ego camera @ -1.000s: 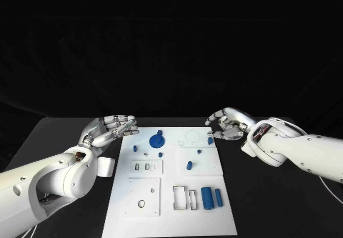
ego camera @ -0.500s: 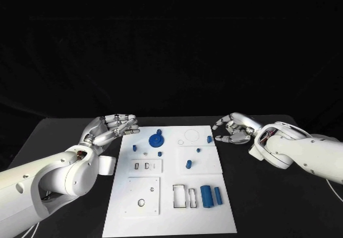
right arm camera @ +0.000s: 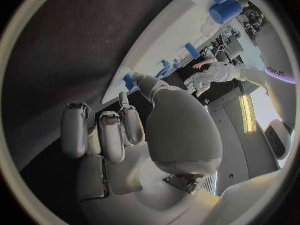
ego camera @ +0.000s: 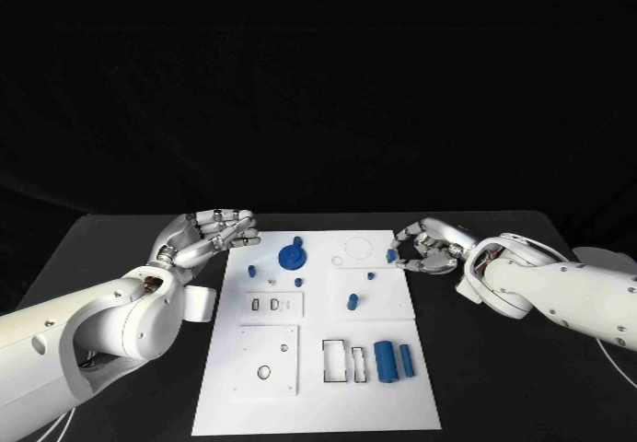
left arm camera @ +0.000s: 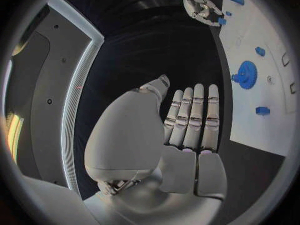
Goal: Assemble the parts on the task board
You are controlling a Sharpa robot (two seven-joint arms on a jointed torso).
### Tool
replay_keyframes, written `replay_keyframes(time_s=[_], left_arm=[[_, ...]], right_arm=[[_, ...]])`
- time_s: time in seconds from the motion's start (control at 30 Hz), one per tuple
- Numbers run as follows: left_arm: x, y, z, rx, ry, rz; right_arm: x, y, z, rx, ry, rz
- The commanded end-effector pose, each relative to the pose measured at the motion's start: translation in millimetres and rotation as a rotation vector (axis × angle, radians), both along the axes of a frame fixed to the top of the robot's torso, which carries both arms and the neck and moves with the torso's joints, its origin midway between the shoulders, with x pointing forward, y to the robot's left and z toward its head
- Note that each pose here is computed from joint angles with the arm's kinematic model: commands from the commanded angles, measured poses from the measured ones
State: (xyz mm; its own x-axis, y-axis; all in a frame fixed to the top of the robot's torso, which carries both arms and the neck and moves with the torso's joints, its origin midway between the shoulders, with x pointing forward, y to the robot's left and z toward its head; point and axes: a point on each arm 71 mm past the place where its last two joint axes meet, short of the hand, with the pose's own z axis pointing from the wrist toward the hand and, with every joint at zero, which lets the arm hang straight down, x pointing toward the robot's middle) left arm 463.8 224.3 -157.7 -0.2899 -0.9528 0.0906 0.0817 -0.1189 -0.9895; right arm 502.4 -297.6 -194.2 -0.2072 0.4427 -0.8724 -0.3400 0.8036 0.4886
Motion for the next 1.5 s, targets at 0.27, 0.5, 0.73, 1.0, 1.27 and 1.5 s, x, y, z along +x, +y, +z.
replay_keyframes(time_s=[0.27, 0.5, 0.73, 1.0, 1.27, 1.5], left_arm=[[-0.7, -1.7, 0.9, -0.012, -0.004, -0.018], [-0.7, -1.1, 0.9, -0.011, -0.003, -0.018], [-0.7, -1.0, 0.8, -0.011, -0.001, -0.019], [-0.7, -0.5, 0.7, -0.01, 0.0, -0.019], [-0.6, 0.3, 0.6, -0.009, 0.001, -0.017], [0.0, 1.4, 0.3, -0.008, 0.002, -0.014]], right_arm=[[1.5, 7.7, -4.3, -0.02, -0.006, 0.002], [2.3, 10.3, -4.9, -0.017, -0.009, 0.001], [3.2, 11.7, -5.3, -0.013, -0.012, -0.003], [4.0, 12.5, -6.7, -0.007, -0.012, -0.009], [4.3, 13.5, -7.1, 0.005, -0.024, -0.018], [3.5, 13.4, -4.3, 0.019, -0.06, -0.044]])
